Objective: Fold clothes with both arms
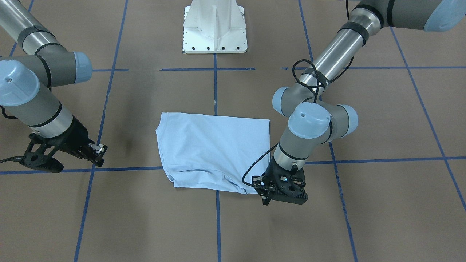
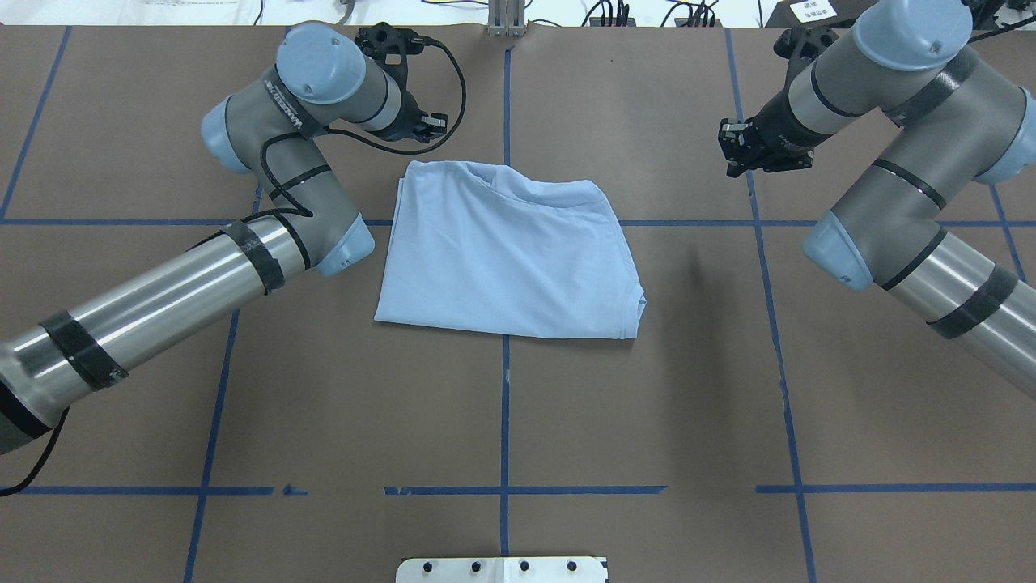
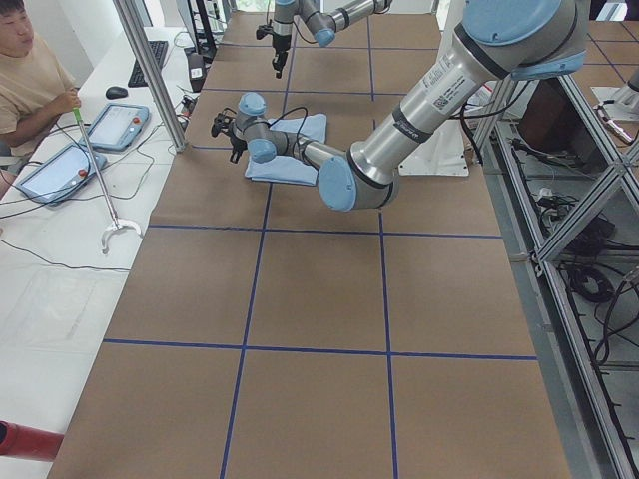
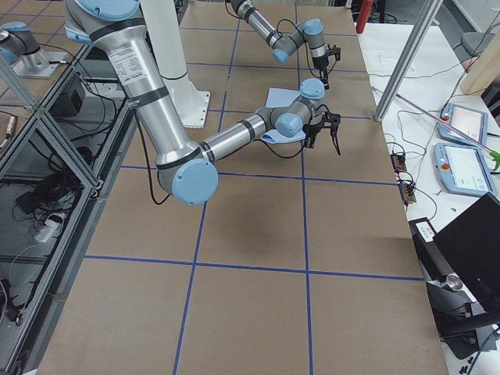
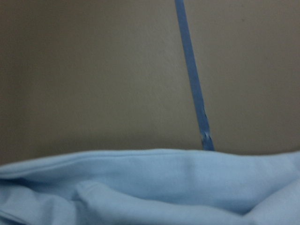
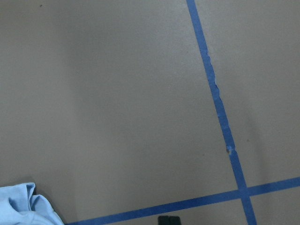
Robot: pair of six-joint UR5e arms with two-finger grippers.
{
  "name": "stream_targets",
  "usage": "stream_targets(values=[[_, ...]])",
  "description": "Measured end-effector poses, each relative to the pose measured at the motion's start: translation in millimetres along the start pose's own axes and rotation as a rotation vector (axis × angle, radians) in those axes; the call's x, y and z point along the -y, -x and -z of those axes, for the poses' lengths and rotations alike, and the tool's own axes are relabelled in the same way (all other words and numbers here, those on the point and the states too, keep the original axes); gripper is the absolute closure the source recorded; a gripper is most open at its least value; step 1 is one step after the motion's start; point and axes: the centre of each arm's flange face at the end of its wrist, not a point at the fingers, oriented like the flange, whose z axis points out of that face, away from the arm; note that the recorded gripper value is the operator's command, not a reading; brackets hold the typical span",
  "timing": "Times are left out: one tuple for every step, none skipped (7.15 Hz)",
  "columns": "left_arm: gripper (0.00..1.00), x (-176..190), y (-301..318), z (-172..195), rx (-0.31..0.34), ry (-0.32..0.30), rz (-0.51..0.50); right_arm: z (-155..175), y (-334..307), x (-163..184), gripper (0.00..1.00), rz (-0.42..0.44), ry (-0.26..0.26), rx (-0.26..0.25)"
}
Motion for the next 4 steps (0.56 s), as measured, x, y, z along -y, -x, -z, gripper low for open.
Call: stream_targets(values=[[1.0, -11, 22, 20, -0.032, 0.014, 0.0, 0, -14, 4, 1.0, 0.006, -0.003, -0.012], [1.0, -26, 54, 50, -0.055, 0.014, 0.004, 4, -40, 11, 1.0, 0.035, -0.005, -0.027], [1.0, -42, 90, 83, -0.054, 0.004, 0.015, 13, -75, 23, 1.0, 0.074, -0.003, -0.039], [1.0, -59, 125, 119, -0.025, 0.001, 0.018, 28, -118, 38, 1.0, 0.114, 0.003, -0.053]])
